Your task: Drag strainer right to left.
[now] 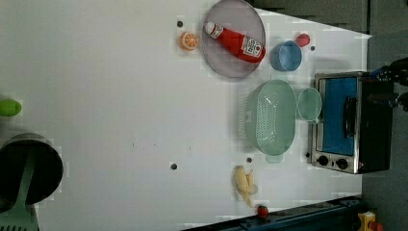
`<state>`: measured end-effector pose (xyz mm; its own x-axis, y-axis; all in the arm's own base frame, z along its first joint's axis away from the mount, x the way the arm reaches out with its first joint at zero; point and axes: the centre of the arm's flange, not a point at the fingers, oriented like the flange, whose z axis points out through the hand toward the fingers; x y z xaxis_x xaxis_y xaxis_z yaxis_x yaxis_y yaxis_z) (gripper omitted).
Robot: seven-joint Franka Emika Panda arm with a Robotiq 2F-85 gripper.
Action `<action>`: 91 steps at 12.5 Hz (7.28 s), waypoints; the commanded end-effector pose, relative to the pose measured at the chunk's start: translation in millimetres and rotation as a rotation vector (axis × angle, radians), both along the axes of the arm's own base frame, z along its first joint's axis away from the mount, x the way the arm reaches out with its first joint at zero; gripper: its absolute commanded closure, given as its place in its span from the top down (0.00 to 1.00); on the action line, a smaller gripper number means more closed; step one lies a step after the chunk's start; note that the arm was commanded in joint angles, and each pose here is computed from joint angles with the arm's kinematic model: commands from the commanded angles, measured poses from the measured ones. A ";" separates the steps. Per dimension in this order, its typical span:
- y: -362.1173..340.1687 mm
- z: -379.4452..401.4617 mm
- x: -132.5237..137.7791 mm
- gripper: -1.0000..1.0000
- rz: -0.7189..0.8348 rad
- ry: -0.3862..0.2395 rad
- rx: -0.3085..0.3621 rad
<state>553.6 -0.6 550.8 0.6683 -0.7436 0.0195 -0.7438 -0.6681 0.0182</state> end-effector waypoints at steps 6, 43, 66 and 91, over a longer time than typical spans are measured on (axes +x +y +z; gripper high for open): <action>-45.3 48.5 -136.1 1.00 -0.073 0.079 0.005; 130.1 -395.3 -91.7 1.00 -0.642 0.080 0.066; 366.4 -399.0 -80.8 1.00 -0.741 0.164 0.196; 48.9 -37.7 -10.5 1.00 0.034 -0.067 0.039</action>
<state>552.1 57.0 554.6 0.5413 -0.8370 0.0804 -0.8219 -0.5469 -0.1592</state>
